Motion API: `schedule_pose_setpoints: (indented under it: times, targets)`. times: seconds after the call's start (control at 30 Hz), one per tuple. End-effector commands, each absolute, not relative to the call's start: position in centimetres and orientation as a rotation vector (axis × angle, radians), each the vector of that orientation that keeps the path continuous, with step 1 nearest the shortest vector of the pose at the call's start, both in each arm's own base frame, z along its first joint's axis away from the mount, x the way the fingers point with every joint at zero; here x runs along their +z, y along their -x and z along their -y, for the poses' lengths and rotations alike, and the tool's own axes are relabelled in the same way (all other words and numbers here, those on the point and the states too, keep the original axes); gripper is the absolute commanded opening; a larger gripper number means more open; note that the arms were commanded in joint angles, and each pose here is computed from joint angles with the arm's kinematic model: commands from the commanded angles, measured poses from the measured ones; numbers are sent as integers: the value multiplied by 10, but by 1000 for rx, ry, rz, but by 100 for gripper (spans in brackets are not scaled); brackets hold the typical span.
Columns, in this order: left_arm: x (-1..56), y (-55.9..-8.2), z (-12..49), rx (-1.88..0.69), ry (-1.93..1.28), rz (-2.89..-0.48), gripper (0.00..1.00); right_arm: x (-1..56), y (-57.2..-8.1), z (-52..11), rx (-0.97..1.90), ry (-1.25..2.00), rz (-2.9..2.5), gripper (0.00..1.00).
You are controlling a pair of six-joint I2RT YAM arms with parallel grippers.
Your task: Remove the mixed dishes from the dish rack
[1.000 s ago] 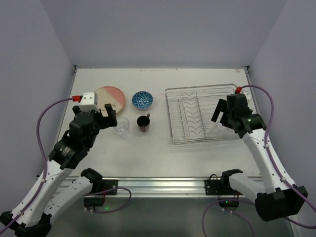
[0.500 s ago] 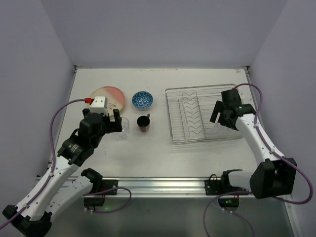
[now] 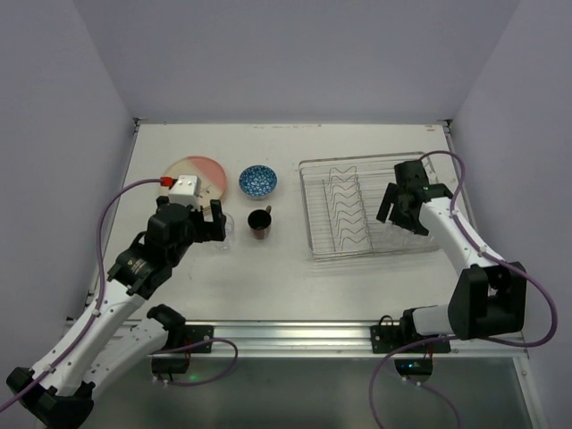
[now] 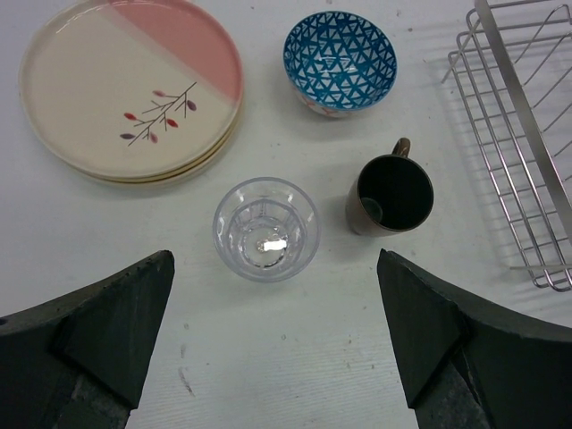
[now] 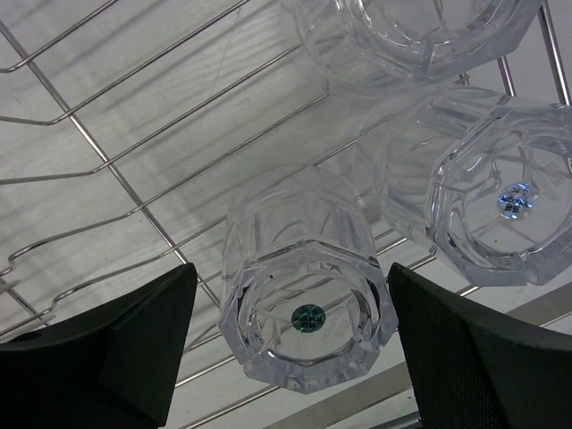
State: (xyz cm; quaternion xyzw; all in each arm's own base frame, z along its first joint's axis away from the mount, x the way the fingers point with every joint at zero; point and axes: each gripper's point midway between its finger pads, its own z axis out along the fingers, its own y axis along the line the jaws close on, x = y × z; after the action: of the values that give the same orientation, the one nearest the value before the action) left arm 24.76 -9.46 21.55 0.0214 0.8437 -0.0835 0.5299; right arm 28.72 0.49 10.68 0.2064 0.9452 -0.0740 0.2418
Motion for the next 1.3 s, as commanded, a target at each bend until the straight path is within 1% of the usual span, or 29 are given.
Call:
schedule_pose_setpoints:
  times: [0.0,0.23,0.33,0.37,0.47,0.57,0.6,0.67,0.83,1.0,1.07,1.17,1.23,1.27]
  targets:
    - [223,-252,103,-230,-86,-1977,100,104,-294,-3,-200,-625,-2544,88]
    - [222,-252,105,-241,-96,-1979,100,90,-288,-4,-209,-681,-2560,83]
    - [222,-252,106,-244,-100,-1981,100,93,-287,-2,-214,-686,-2542,79]
    - [222,-253,106,-243,-102,-1980,100,94,-287,-1,-213,-688,-2537,71]
    - [221,-253,106,-241,-103,-1983,100,102,-288,-1,-201,-686,-2513,56]
    - [221,-253,105,-236,-101,-1984,100,113,-290,-2,-182,-682,-2483,46]
    - [221,-253,105,-236,-99,-1981,100,117,-291,-2,-171,-681,-2473,44]
    - [222,-252,104,-234,-98,-1981,100,123,-291,-3,-159,-678,-2455,42]
    - [223,-253,102,-224,-87,-1976,100,142,-292,-4,-125,-661,-2423,40]
    - [234,-253,105,-251,-93,-1956,100,180,-294,-13,-18,-619,-2342,40]
    - [240,-252,108,-278,-95,-1942,100,198,-293,-19,41,-588,-2303,37]
    - [259,-250,119,-369,-89,-1901,100,228,-292,-24,109,-547,-2242,36]
    - [273,-245,138,-500,-120,-1869,100,251,-292,-32,174,-487,-2196,34]
    - [284,-245,148,-567,-133,-1830,100,260,-292,-46,267,-435,-2182,34]
